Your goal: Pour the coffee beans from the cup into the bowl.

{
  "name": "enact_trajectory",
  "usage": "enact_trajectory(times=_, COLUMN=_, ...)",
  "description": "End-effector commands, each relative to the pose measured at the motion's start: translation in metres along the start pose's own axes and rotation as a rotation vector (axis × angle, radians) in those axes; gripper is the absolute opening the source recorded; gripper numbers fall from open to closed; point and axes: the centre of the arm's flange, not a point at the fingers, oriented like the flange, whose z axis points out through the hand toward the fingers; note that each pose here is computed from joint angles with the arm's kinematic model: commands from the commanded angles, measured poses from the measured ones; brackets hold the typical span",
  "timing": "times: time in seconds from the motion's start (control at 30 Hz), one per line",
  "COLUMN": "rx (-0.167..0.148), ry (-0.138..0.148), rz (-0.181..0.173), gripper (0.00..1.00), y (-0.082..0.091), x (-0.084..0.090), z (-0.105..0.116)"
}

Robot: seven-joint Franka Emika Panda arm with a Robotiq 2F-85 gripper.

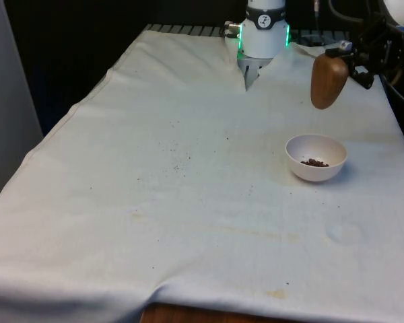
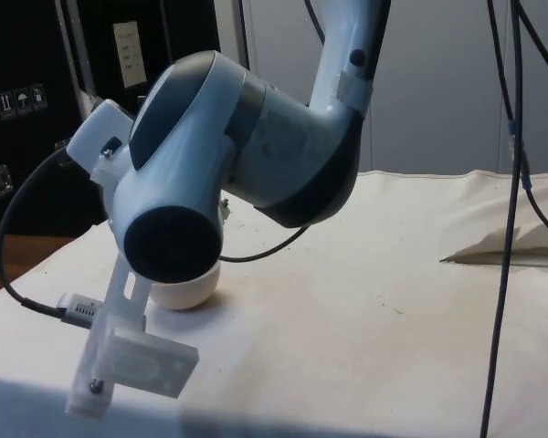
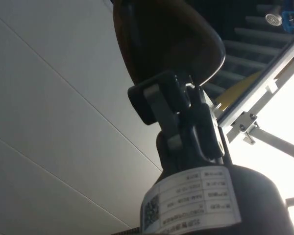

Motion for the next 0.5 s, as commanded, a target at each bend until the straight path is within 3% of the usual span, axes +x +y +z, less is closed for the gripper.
enact_trajectory(times=0.0, rx=-0.001, ry=0.0, rz=-0.003, gripper=0.0, y=0.0, x=0.0006, z=0.0001)
enact_trajectory(times=0.47, rx=0.003, ry=-0.006, rz=0.006, gripper=0.0, y=-0.002, x=-0.0017, z=0.0044)
